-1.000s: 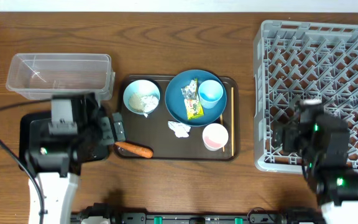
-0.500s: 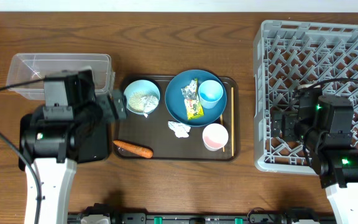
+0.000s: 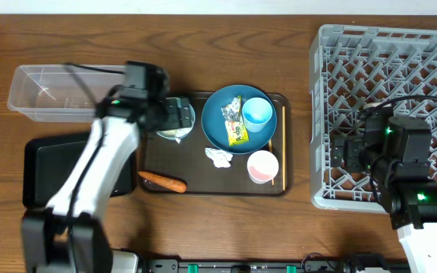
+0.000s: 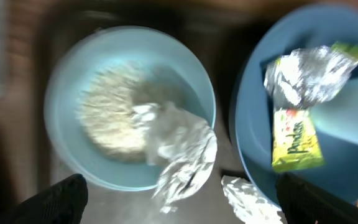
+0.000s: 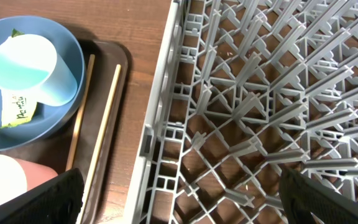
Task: Sort waste into correct bins and load items into the dishwasher rack
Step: 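Reach the left gripper to the foil in the rice bowl and grasp it, then carry the foil with the left gripper and drop it into the clear bin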
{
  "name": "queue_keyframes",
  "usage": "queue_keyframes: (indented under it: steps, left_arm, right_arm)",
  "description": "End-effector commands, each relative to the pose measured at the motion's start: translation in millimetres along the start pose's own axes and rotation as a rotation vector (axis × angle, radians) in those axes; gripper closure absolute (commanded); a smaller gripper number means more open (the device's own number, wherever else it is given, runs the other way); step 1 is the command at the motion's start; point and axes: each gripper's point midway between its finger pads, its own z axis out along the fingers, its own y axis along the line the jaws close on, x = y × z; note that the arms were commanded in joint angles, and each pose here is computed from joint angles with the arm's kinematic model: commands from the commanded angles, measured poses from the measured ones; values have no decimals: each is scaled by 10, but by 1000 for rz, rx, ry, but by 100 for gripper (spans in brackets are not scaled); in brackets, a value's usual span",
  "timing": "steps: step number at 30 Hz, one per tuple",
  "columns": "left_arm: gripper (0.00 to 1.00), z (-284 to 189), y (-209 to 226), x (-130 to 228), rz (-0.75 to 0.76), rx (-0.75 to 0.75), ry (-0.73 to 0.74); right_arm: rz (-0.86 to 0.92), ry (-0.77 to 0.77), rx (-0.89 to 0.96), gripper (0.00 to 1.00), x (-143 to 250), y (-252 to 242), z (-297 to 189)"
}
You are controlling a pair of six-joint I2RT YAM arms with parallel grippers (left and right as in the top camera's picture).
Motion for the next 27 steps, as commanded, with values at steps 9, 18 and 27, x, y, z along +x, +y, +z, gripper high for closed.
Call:
queue_keyframes:
  steps: [9,18,27]
  left_arm:
    - [32,391,14,150,-3,-29,104]
    - [50,440,36,276,-2,-36,134]
    - [92,449,44,293,-2,-38,136]
  right_arm:
    - [-3,-7,2,1,-40,-14,-40]
    - [-3,-8,2,1,-43,-14,-40]
    - [-3,-7,2,1,-42,-14,-40]
